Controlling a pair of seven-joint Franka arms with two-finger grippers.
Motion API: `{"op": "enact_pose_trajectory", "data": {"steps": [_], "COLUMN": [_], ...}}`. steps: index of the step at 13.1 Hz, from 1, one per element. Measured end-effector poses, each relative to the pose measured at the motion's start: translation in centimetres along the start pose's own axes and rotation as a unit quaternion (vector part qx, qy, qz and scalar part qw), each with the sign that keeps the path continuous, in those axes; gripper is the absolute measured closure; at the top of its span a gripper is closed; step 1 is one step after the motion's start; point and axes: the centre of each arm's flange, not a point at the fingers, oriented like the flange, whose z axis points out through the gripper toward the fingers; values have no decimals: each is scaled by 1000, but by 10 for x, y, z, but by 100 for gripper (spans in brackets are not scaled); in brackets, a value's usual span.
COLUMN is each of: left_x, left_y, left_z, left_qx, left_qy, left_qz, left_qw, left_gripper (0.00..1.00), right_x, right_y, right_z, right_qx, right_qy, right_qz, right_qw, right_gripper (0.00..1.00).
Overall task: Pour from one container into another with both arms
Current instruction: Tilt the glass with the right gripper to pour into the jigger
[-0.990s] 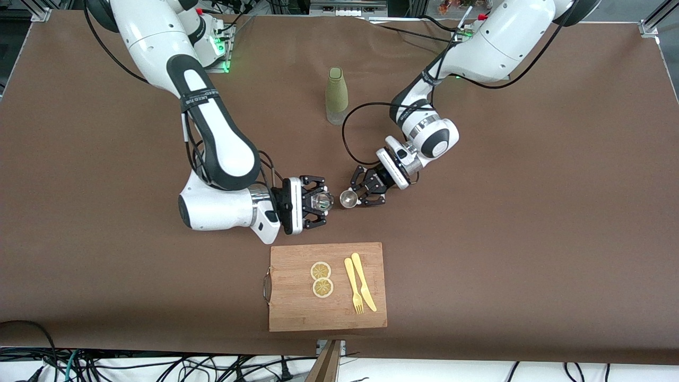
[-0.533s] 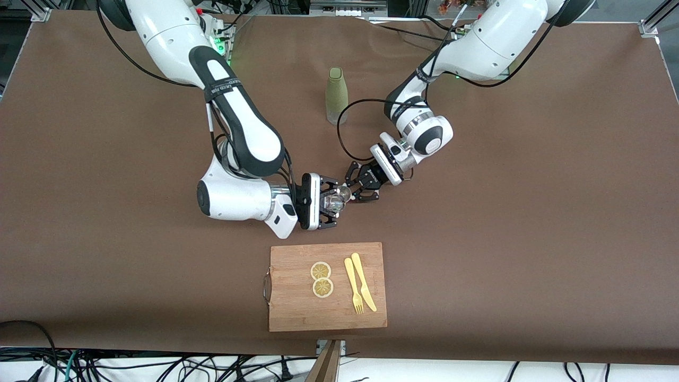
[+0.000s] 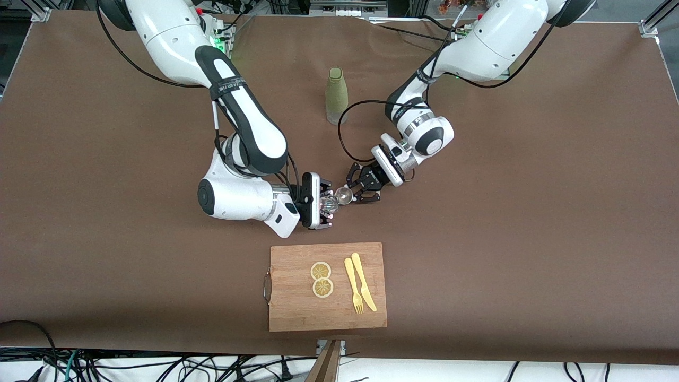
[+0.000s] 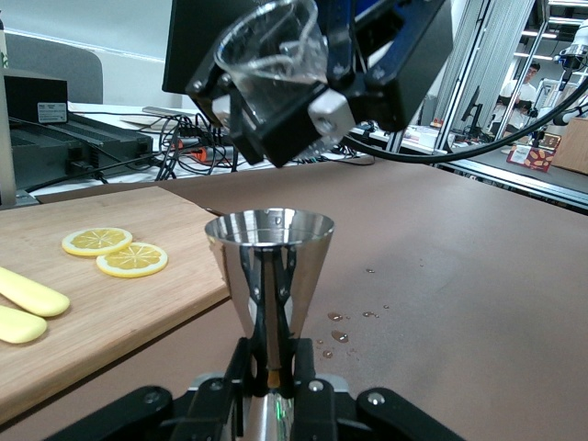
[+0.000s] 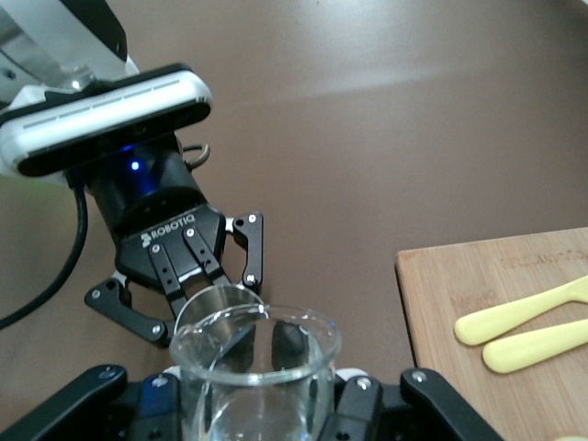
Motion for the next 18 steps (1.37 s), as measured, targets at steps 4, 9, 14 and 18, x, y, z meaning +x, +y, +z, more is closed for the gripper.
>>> {"op": "enact_pose_trajectory", "data": {"steps": [4, 9, 14, 18], "left_x": [0, 1, 2, 2], "left_y": [-1, -1, 0, -1], "left_z": [0, 1, 2, 1], "left_qx": [1, 13, 19, 19], "left_qy": [0, 5, 8, 7], "left_qz": [0, -5, -3, -3], "left_qw": [1000, 1000, 1000, 1000], "left_gripper": [79, 79, 79, 79], "right_x": [3, 16, 24, 27], "right_y": [-15, -26, -30, -32], "right_z": [-3, 10, 16, 18], "right_qx": [6, -10, -33, -36], "right_qy": [-20, -59, -95, -106], "right_qz": [-9, -13, -16, -27], "right_qw": [1000, 998, 995, 993], "right_gripper": [85, 85, 85, 85]}}
